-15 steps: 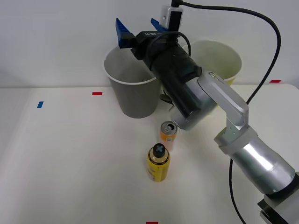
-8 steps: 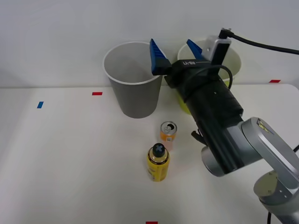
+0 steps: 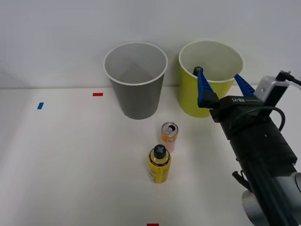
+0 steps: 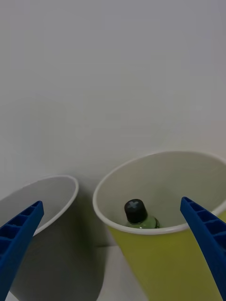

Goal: Put cans in the gray bin, plastic bottles in the light green bin

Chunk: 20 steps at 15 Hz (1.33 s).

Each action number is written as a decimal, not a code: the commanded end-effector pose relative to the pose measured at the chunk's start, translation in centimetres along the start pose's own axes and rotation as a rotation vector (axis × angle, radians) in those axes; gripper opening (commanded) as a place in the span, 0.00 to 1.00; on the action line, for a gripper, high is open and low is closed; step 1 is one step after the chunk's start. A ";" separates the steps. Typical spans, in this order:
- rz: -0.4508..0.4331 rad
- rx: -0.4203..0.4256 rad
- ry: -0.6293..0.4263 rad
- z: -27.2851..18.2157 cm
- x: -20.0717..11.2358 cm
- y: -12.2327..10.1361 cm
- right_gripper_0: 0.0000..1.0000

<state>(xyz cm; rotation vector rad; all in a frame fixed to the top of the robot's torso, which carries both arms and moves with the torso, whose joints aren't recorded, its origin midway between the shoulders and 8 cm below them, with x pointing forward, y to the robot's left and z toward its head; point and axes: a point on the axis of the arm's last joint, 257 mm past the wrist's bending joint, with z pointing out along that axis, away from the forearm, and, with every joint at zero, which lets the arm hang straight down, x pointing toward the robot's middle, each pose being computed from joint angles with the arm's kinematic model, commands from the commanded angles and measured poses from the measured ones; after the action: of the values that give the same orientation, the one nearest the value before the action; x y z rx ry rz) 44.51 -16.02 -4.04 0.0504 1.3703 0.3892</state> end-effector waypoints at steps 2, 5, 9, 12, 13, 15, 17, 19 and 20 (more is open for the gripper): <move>-0.021 0.089 0.029 -2.5 0.8 -4.0 1.00; -0.022 0.134 0.035 -4.0 1.5 -5.8 1.00; 0.002 0.155 0.028 -5.9 1.9 -7.1 1.00; 0.030 0.165 0.044 -7.0 2.6 -7.7 1.00; 0.085 0.153 0.059 -7.6 3.2 -7.7 1.00; 0.126 0.138 0.083 -8.8 4.1 -7.7 1.00; 0.171 0.115 0.104 -10.2 4.7 -7.4 1.00; 0.223 0.103 0.123 -11.6 5.5 -7.1 1.00; 0.235 0.100 0.129 -12.1 5.8 -7.0 1.00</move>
<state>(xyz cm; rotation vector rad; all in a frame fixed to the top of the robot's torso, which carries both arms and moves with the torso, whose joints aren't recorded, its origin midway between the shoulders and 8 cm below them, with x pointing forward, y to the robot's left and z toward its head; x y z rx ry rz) 35.96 -23.23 -13.50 0.2706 1.5106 0.5143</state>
